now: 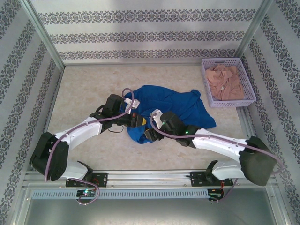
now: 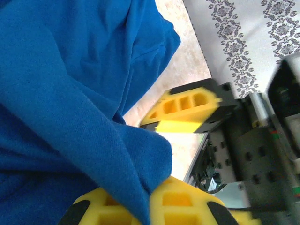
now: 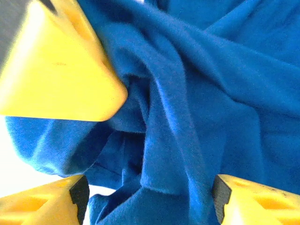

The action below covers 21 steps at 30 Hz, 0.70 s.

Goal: Fold the inside-out t-shirt

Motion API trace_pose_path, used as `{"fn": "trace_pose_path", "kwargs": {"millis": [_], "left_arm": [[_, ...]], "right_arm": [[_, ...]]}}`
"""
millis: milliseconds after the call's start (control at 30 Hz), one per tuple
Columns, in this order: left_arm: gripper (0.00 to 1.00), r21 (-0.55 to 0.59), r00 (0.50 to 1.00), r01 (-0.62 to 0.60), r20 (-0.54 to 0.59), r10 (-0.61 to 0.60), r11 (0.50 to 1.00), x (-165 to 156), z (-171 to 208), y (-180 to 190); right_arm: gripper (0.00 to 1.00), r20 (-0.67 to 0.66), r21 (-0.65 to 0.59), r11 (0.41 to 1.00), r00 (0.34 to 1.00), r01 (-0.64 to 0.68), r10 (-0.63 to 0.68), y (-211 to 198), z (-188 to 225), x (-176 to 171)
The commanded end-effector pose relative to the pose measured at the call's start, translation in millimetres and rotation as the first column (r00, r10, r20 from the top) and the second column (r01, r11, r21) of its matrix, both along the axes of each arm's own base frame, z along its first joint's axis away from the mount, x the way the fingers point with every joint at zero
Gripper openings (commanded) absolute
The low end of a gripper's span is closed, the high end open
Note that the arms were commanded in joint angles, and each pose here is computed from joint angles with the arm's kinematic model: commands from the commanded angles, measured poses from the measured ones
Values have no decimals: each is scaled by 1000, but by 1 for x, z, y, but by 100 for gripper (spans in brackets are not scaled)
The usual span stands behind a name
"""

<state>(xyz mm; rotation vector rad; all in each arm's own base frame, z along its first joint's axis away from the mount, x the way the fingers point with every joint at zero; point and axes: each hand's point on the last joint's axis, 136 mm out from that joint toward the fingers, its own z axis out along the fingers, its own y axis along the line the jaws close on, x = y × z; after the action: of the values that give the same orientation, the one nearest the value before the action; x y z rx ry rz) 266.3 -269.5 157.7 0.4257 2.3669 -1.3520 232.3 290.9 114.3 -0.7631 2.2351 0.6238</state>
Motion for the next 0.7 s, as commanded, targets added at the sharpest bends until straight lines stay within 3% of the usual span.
{"fn": "trace_pose_path", "kwargs": {"millis": [0,100,133,233,267,300,400,500,600,667], "left_arm": [[0,-38,999,6,45,-5,999,0,23,-1],[0,-5,998,-14,62,14,1000,1,23,5],[0,8,997,-29,70,28,1000,3,22,9],[0,175,975,-202,126,181,964,26,6,40],[5,270,954,-288,163,251,919,37,-4,58],[18,343,929,-365,204,310,866,47,-10,74],[46,439,878,-474,299,373,763,63,-14,100],[57,505,862,-496,380,334,706,57,-6,108],[67,515,858,-487,433,276,706,33,11,102],[70,484,858,-460,460,231,745,15,21,91]], "right_arm": [[58,39,-11,991,991,130,-129,1,-13,22],[7,43,-13,995,995,95,-95,-3,-10,30],[0,31,42,998,999,36,-38,-1,0,26],[0,-48,341,918,972,-201,230,9,43,-4],[0,-63,415,877,954,-243,295,8,54,-12],[0,-69,478,836,938,-269,341,7,65,-17],[0,-71,566,768,911,-299,407,4,80,-23],[0,-77,574,766,912,-289,402,2,82,-19],[0,-97,583,774,925,-247,368,0,83,-7],[0,-109,607,762,926,-227,362,1,87,-1]]}}
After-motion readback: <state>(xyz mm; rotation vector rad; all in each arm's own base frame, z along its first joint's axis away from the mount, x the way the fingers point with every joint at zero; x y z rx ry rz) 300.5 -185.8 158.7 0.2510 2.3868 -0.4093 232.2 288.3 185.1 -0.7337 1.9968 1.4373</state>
